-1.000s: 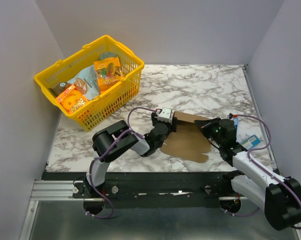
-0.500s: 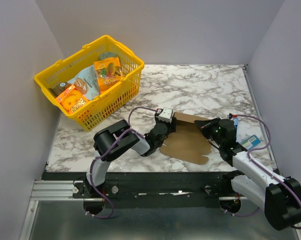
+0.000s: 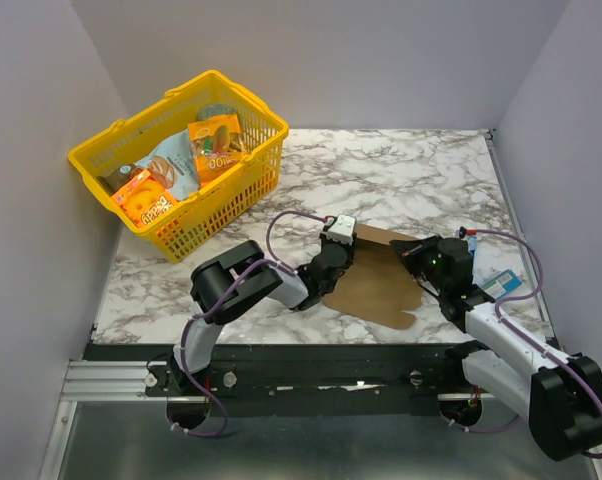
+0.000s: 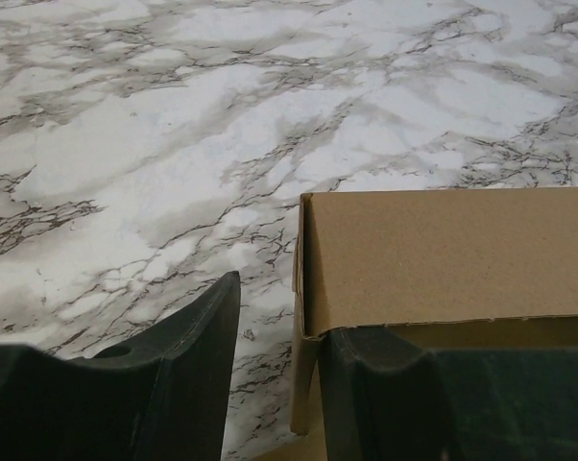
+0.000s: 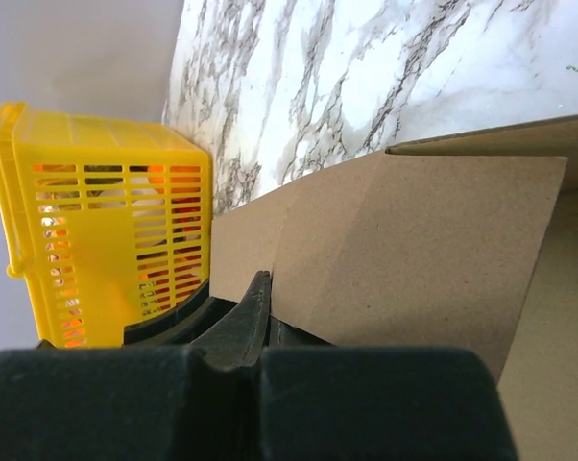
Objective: Fold the paper box
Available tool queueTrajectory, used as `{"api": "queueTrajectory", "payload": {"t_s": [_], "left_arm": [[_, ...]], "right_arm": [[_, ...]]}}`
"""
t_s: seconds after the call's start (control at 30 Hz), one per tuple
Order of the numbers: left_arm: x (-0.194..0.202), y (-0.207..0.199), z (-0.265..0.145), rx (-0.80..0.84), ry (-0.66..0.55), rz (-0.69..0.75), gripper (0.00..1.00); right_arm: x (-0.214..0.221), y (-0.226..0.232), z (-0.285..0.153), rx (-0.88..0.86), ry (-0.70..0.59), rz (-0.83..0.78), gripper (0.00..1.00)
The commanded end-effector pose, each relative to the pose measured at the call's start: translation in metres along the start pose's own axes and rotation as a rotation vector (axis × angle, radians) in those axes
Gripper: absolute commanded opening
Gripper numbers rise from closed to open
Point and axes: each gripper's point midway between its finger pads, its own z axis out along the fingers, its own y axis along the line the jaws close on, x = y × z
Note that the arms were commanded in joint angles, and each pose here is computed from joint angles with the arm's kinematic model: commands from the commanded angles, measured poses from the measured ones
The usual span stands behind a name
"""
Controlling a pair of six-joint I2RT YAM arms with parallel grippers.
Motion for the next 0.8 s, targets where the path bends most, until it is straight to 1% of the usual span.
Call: {"api": "queueTrajectory", "payload": {"t_s": [0.0,0.13,0.33,0.4,0.5,0.6,0.7,0.73,0.77], "left_arm": [[0.015,0.070,-0.002,-0.299,0.029,0.128,0.43],[0.014,0.083,-0.006,-0.356,0.027,0.189,0.42],[0.013,0.088,-0.010,-0.373,0.022,0.201,0.43],[0.012,0.083,-0.010,-0.346,0.012,0.184,0.44],[0.009,0.076,-0.010,-0.300,0.006,0.146,0.51],[0.009,0.071,-0.013,-0.266,0.012,0.105,0.52],[0.005,0.081,-0.015,-0.314,0.014,0.120,0.49],[0.003,0.086,-0.017,-0.329,0.013,0.131,0.49],[-0.001,0.091,-0.018,-0.342,0.010,0.133,0.49]], "right_arm": [[0.005,-0.025,-0.004,0.082,0.010,-0.035,0.00],[0.002,-0.027,-0.005,0.088,-0.002,-0.033,0.01],[0.003,-0.027,-0.005,0.089,0.003,-0.033,0.00],[0.004,-0.026,-0.005,0.087,0.004,-0.032,0.00],[0.004,-0.026,-0.004,0.085,0.006,-0.041,0.00],[0.003,-0.020,-0.004,0.070,0.012,-0.068,0.01],[0.001,-0.010,-0.006,0.042,0.013,-0.110,0.19],[0.001,-0.007,-0.007,0.028,0.018,-0.128,0.37],[0.000,-0.004,-0.008,0.015,0.021,-0.168,0.46]]}}
